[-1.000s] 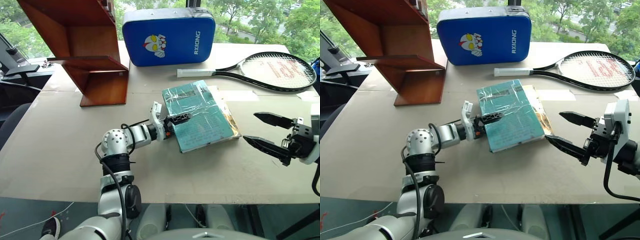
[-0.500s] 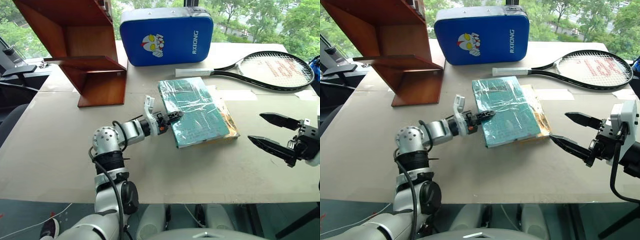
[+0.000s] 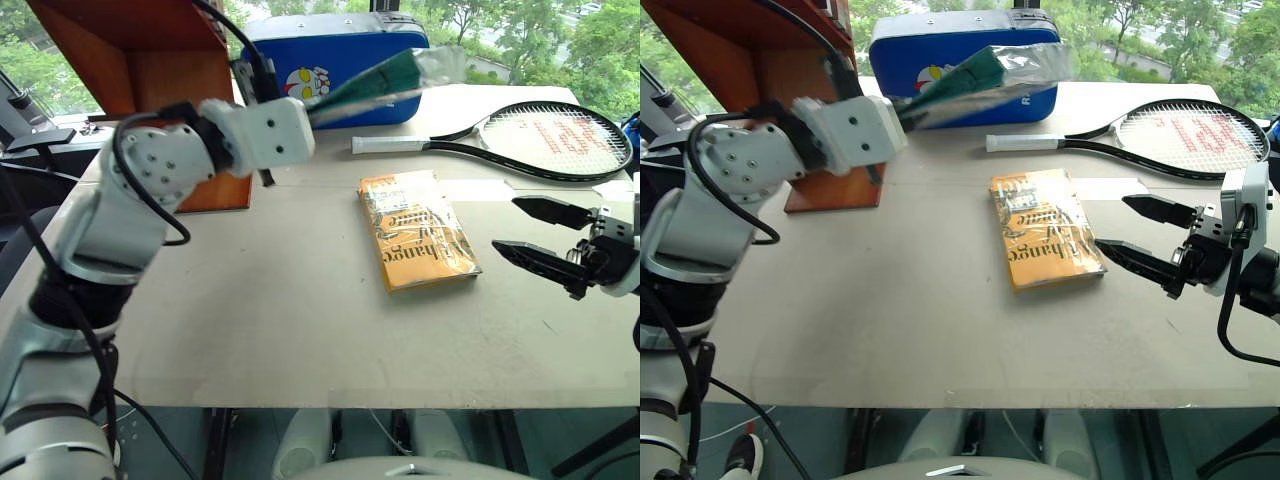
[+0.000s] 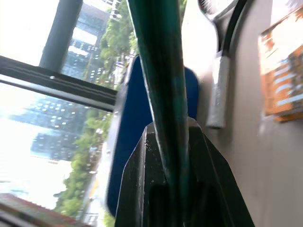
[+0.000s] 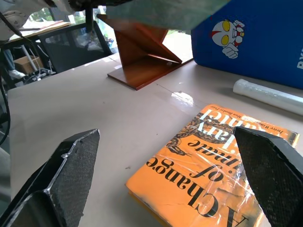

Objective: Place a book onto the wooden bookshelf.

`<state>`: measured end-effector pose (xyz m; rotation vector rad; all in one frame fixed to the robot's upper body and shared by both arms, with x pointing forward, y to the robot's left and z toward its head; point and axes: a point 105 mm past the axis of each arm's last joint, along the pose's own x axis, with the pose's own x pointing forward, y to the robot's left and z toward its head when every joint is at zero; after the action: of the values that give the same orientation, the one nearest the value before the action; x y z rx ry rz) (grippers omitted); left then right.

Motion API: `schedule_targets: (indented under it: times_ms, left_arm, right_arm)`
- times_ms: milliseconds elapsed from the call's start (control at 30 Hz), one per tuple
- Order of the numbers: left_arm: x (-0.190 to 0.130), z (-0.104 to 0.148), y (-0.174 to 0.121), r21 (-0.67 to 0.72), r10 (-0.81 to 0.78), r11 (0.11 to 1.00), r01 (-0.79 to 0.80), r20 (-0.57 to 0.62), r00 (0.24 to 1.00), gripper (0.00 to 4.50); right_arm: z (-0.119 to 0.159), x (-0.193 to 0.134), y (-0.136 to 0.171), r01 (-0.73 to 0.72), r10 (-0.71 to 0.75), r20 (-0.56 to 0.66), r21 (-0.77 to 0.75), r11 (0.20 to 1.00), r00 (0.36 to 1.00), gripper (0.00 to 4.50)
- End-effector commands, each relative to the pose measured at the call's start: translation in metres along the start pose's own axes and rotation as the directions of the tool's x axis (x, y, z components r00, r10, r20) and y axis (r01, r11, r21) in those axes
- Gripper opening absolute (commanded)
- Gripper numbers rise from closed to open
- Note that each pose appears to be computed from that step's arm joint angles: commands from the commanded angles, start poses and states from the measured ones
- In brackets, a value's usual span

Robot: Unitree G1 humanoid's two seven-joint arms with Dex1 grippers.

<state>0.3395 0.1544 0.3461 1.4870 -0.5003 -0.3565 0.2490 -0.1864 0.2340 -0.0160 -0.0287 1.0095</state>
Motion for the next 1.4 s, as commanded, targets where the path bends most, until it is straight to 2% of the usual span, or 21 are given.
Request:
schedule_targets:
  times_ms: [33, 100, 200, 367, 533, 600, 767, 933, 967, 1000, 1233, 1267, 1333, 1400]
  left_arm:
    - [-0.016, 0.002, 0.04, 0.204, 0.144, 0.969, -0.138, -0.018, 0.989, 0.01]
    - [-0.017, -0.005, 0.036, 0.225, 0.127, 0.968, -0.111, -0.058, 0.99, 0.01]
    - [-0.025, -0.049, 0.007, 0.186, -0.015, 0.98, 0.066, -0.261, 0.965, 0.01]
    - [-0.041, -0.078, 0.004, 0.185, -0.042, 0.975, 0.122, -0.387, 0.921, 0.01]
    - [-0.046, -0.102, -0.008, 0.158, -0.11, 0.967, 0.199, -0.445, 0.889, 0.01]
    - [-0.047, -0.107, -0.004, 0.156, -0.109, 0.967, 0.201, -0.459, 0.882, 0.01]
    - [-0.053, -0.123, -0.008, 0.117, -0.15, 0.963, 0.242, -0.511, 0.846, 0.01]
    - [-0.049, -0.125, -0.012, 0.106, -0.162, 0.963, 0.247, -0.502, 0.849, 0.01]
    - [-0.049, -0.125, -0.012, 0.106, -0.161, 0.963, 0.246, -0.506, 0.848, 0.8]
    - [-0.05, -0.127, -0.012, 0.108, -0.157, 0.964, 0.245, -0.514, 0.844, 1.04]
    - [-0.073, -0.143, -0.004, 0.085, -0.112, 0.975, 0.206, -0.609, 0.785, 4.24]
    - [-0.079, -0.147, -0.002, 0.083, -0.101, 0.977, 0.196, -0.629, 0.77, 4.41]
    - [-0.089, -0.152, 0.005, 0.091, -0.065, 0.982, 0.164, -0.657, 0.751, 4.41]
    - [-0.089, -0.144, 0.012, 0.084, 0.003, 0.994, 0.063, -0.62, 0.785, 4.41]
  right_arm:
    - [0.008, 0.006, 0.0, -0.039, 0.04, 0.028, -0.036, 0.999, 0.999, 4.5]
    - [0.01, 0.011, -0.002, -0.056, 0.058, 0.042, -0.04, 0.998, 0.997, 4.5]
    - [0.019, 0.021, -0.006, -0.081, 0.086, 0.093, -0.056, 0.995, 0.992, 4.5]
    - [0.031, 0.029, -0.018, -0.05, 0.067, 0.133, -0.123, 0.991, 0.989, 4.5]
    - [0.051, 0.036, -0.021, -0.019, 0.05, 0.254, -0.123, 0.992, 0.966, 4.5]
    - [0.059, 0.039, -0.016, -0.025, 0.059, 0.294, -0.119, 0.993, 0.954, 4.5]
    - [0.063, 0.043, -0.008, -0.037, 0.073, 0.314, -0.12, 0.992, 0.946, 4.5]
    - [0.055, 0.043, -0.007, -0.029, 0.064, 0.304, -0.117, 0.993, 0.951, 4.5]
    - [0.054, 0.043, -0.006, -0.029, 0.063, 0.303, -0.117, 0.993, 0.951, 4.5]
    - [0.053, 0.042, -0.006, -0.028, 0.062, 0.301, -0.117, 0.993, 0.952, 4.5]
    - [0.048, 0.039, -0.01, -0.016, 0.048, 0.293, -0.111, 0.994, 0.955, 4.5]
    - [0.048, 0.039, -0.011, -0.016, 0.048, 0.293, -0.11, 0.994, 0.955, 4.5]
    - [0.047, 0.039, -0.011, -0.017, 0.048, 0.292, -0.109, 0.994, 0.955, 4.5]
    - [0.046, 0.039, -0.012, -0.018, 0.048, 0.289, -0.106, 0.994, 0.956, 4.5]
